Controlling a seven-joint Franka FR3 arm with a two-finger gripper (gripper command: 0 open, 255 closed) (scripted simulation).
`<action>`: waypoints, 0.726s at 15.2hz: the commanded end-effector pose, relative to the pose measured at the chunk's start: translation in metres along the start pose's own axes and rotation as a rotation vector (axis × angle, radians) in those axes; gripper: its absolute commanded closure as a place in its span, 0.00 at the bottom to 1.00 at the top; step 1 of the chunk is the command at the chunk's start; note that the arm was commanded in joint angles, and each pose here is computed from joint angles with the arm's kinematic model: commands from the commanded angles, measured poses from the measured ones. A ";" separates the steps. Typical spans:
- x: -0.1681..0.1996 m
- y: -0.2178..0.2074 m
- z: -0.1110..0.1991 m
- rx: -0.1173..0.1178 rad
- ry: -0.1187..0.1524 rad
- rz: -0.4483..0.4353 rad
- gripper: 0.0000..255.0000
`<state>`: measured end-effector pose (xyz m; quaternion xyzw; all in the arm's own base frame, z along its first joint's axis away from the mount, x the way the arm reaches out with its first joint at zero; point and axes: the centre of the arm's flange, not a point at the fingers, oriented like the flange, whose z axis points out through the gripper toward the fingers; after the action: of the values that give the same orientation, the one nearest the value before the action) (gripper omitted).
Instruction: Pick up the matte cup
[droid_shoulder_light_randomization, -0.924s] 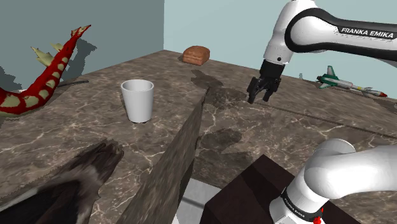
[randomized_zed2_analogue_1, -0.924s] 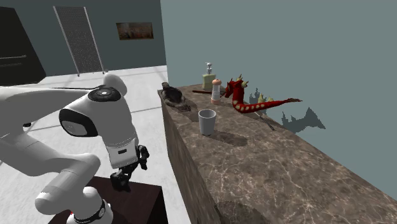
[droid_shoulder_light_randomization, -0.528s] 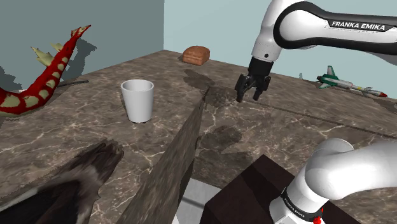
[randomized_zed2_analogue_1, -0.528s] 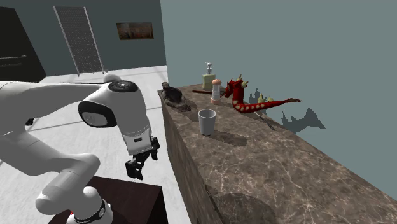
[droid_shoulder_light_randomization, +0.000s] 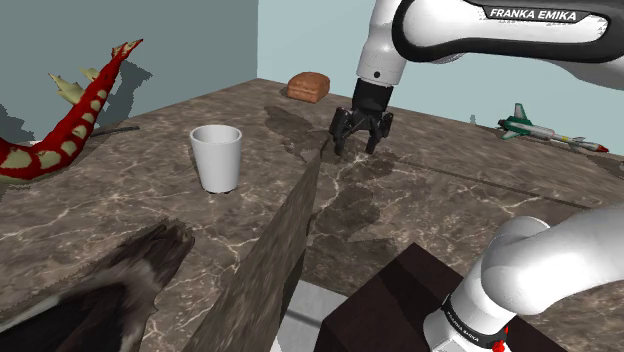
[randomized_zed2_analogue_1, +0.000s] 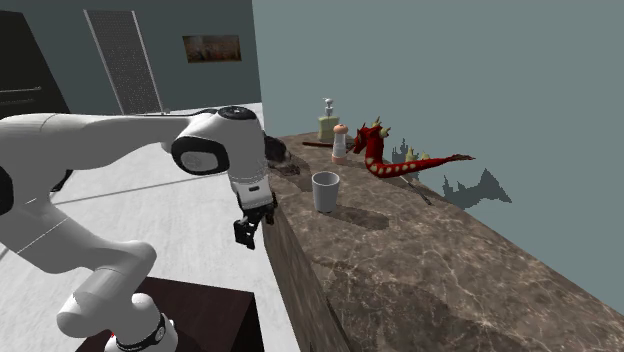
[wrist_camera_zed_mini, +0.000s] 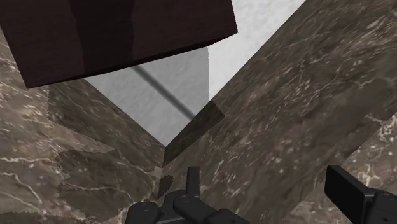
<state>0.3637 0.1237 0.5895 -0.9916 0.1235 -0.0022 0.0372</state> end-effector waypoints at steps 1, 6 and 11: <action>0.005 -0.027 -0.004 0.005 -0.002 0.011 0.00; 0.021 -0.090 -0.011 0.015 -0.005 0.038 0.00; 0.038 -0.152 -0.018 0.025 -0.008 0.064 0.00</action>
<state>0.4315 0.2468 0.6158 -0.9873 0.1514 0.0006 0.0483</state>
